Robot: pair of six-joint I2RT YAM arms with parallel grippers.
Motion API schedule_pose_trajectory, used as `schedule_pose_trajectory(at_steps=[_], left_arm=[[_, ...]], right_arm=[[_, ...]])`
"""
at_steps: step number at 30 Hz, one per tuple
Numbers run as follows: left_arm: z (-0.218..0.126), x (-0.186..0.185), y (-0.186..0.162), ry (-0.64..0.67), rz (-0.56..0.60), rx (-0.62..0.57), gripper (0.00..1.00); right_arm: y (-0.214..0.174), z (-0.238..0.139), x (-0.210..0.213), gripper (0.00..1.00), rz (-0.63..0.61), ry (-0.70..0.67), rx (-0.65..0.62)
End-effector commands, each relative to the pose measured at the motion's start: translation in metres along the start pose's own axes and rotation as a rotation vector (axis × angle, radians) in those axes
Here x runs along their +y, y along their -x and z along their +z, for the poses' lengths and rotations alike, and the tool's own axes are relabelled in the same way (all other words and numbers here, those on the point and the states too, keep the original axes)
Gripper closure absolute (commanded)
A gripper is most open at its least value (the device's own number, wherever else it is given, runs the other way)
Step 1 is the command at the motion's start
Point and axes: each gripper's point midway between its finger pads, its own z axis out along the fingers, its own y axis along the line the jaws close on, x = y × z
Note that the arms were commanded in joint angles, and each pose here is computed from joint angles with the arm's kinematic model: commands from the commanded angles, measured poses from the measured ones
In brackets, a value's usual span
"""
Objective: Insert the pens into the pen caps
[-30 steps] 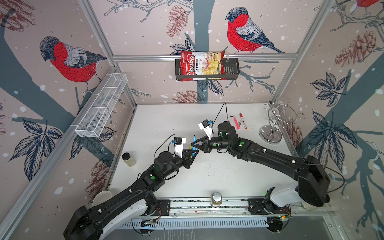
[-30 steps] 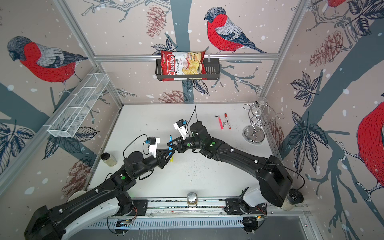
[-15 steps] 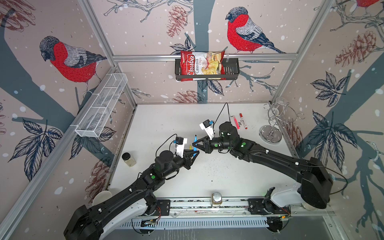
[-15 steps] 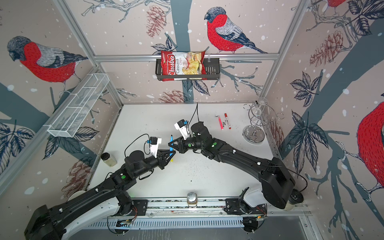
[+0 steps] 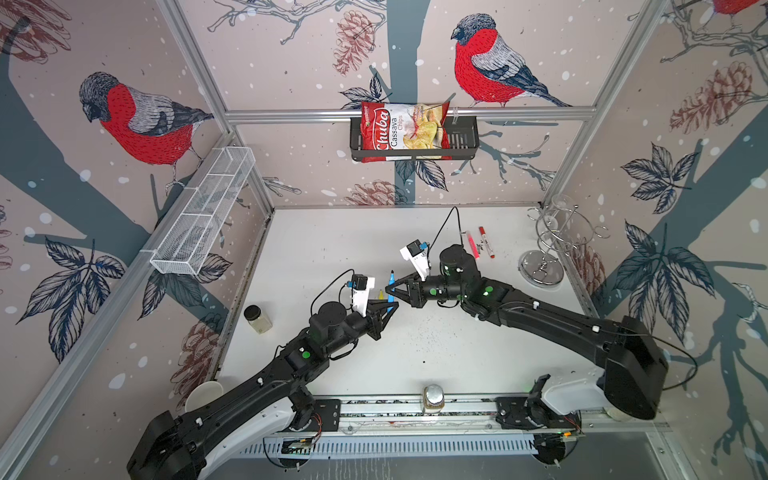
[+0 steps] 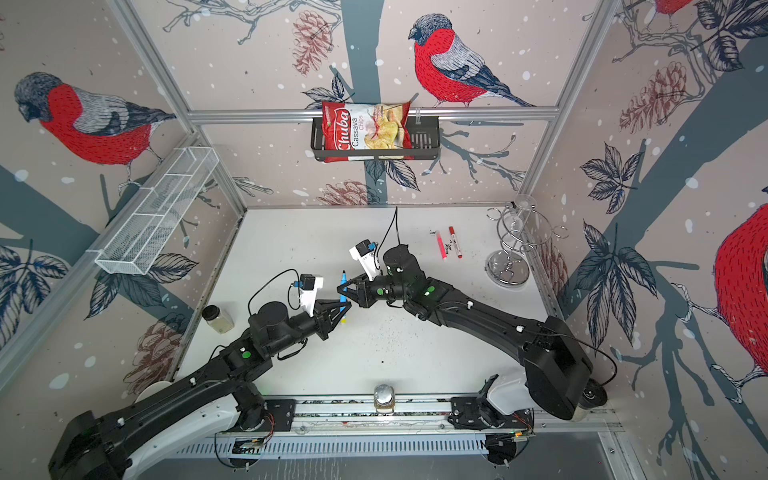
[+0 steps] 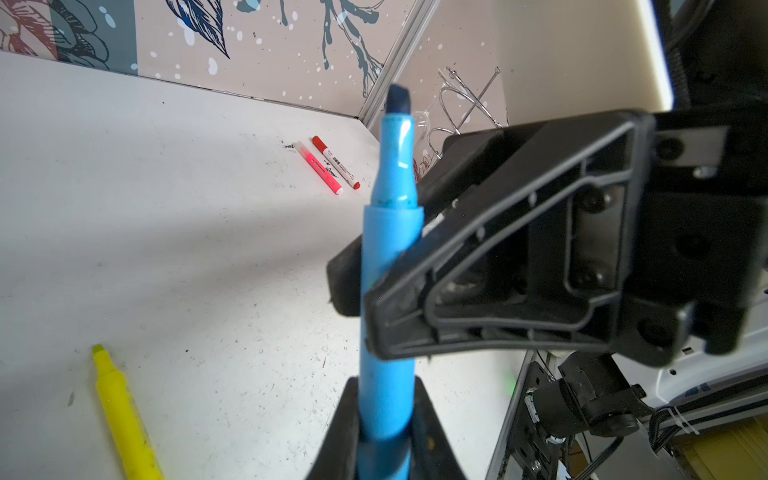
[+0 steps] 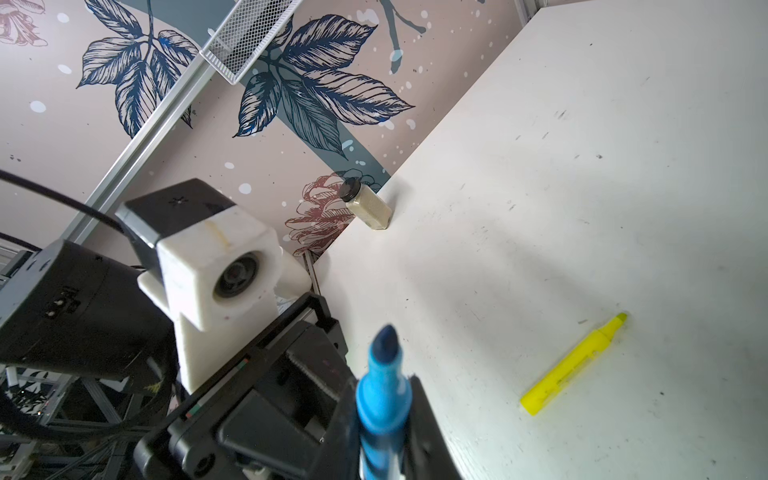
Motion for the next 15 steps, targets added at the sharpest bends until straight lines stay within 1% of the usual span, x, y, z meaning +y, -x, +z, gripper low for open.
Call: schedule_pose_trajectory(at_steps=[1, 4, 9, 10, 13, 15], left_arm=[[-0.001, 0.001, 0.005, 0.007, -0.005, -0.031, 1.00], [-0.001, 0.002, 0.004, 0.010, -0.006, -0.034, 1.00], [-0.003, 0.004, 0.005, 0.018, -0.002, -0.044, 1.00], [-0.003, 0.004, 0.006, 0.019, -0.002, -0.047, 1.00], [-0.005, 0.006, 0.005, 0.028, -0.002, -0.051, 1.00], [-0.006, 0.007, 0.005, 0.032, -0.002, -0.056, 1.00]], right_arm=[[0.008, -0.002, 0.002, 0.81, -0.011, -0.005, -0.031], [0.009, -0.004, 0.002, 0.75, -0.009, -0.012, -0.037], [0.013, -0.009, 0.005, 0.53, -0.010, -0.022, -0.053], [0.014, -0.011, 0.005, 0.50, -0.010, -0.028, -0.058], [0.017, -0.018, 0.001, 0.45, -0.005, -0.070, -0.075], [0.015, -0.024, -0.007, 0.42, 0.005, -0.127, -0.078]])
